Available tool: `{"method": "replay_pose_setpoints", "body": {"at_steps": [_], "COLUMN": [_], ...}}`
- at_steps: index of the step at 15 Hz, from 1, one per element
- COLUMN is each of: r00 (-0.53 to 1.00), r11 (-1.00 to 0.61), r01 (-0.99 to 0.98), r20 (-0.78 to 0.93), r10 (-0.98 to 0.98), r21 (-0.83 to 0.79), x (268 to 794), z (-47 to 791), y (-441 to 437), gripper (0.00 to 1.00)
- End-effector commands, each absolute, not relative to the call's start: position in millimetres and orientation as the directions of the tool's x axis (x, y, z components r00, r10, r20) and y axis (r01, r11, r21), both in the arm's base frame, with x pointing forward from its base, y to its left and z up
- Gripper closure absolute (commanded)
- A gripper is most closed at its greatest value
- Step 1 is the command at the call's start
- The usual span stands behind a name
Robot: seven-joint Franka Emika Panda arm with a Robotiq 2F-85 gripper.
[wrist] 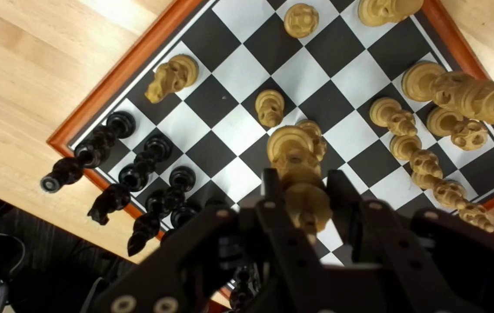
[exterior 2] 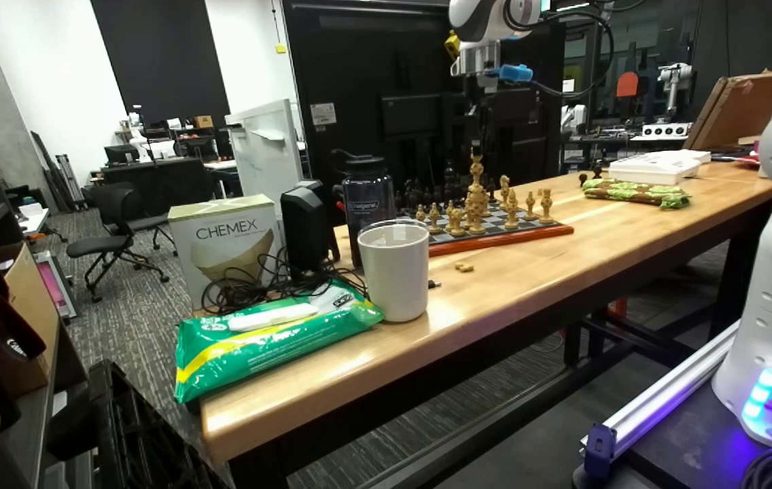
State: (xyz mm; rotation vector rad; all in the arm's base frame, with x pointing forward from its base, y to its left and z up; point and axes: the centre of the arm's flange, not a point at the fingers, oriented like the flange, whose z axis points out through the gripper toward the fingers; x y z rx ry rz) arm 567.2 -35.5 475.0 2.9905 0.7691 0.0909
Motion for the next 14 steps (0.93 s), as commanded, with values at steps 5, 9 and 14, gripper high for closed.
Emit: {"method": "replay_pose_setpoints", "body": {"at_steps": [5, 9, 14], "r00": [0.896, 0.901, 0.908], "r11": [-0.896, -0.901, -0.907], "r01": [0.438, 0.427, 0.414], "r20": [0.048, 0.050, 0.043], "r10": [0.442, 0.431, 0.418], "r21": [0.073, 0.077, 0.076], "x": [578.4, 582.9, 591.4], "z": [478.1, 479.3, 471.8], "y": [-44.2, -44.1, -44.3], "gripper": [0.92, 0.92, 0.92]}}
